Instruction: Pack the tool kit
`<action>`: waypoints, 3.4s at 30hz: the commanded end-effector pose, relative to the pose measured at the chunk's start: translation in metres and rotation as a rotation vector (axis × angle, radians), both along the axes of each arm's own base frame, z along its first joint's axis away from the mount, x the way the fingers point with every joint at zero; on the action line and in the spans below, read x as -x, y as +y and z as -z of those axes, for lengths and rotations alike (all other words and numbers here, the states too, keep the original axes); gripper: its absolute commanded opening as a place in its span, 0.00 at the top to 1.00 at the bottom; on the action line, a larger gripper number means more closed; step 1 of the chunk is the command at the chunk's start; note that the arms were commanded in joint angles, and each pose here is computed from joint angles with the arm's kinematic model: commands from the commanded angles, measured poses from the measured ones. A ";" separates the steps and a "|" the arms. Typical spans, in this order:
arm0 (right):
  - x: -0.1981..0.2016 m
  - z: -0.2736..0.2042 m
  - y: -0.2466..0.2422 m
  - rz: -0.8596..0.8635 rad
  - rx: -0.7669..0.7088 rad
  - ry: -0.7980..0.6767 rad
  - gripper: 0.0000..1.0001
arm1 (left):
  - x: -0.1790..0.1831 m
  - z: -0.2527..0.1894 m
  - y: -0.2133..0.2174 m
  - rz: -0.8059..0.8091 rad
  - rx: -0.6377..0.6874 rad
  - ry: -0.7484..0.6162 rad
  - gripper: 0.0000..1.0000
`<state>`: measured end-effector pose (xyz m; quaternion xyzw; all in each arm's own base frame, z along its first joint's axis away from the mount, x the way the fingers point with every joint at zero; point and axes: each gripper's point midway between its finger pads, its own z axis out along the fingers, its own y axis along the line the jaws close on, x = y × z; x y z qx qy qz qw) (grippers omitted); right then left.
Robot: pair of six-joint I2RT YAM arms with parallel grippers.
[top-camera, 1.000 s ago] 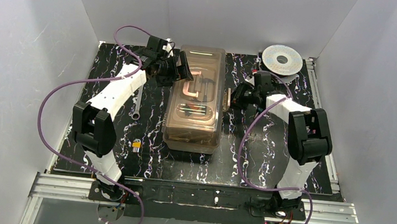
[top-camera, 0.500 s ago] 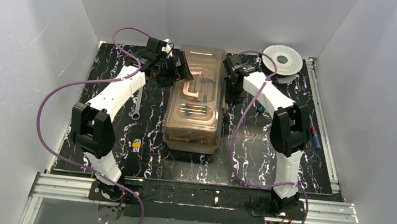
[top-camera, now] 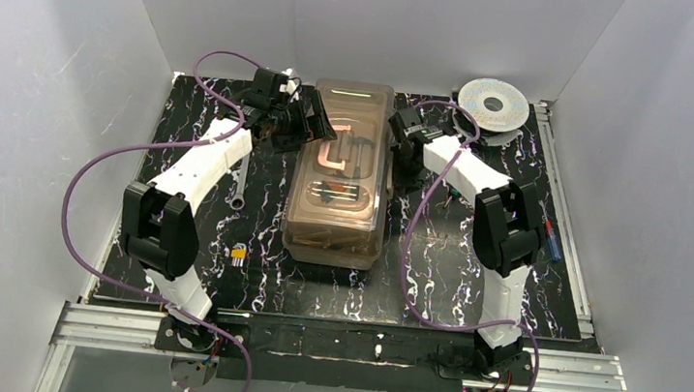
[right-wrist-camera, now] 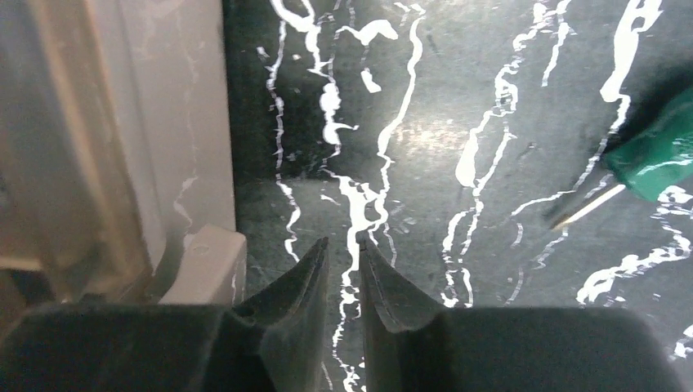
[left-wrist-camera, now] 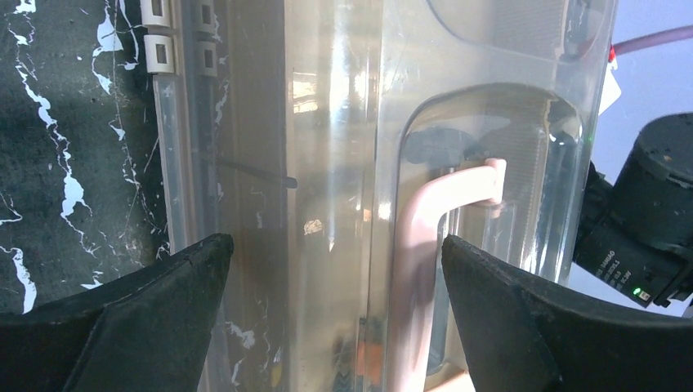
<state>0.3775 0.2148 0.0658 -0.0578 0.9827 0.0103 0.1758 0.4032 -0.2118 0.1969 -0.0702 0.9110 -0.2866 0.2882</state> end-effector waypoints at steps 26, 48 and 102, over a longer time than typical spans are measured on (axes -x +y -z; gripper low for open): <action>-0.008 -0.103 0.027 -0.002 -0.741 -0.296 0.66 | 0.017 -0.065 0.014 0.011 -0.011 -0.083 0.02; 0.078 -0.145 -0.102 0.228 -0.553 -0.679 0.21 | 0.126 0.029 0.144 -0.506 -0.111 0.054 0.02; 0.013 -0.041 -0.244 0.351 -0.010 -1.088 0.20 | 0.077 0.105 0.228 -0.623 -0.804 -0.595 0.02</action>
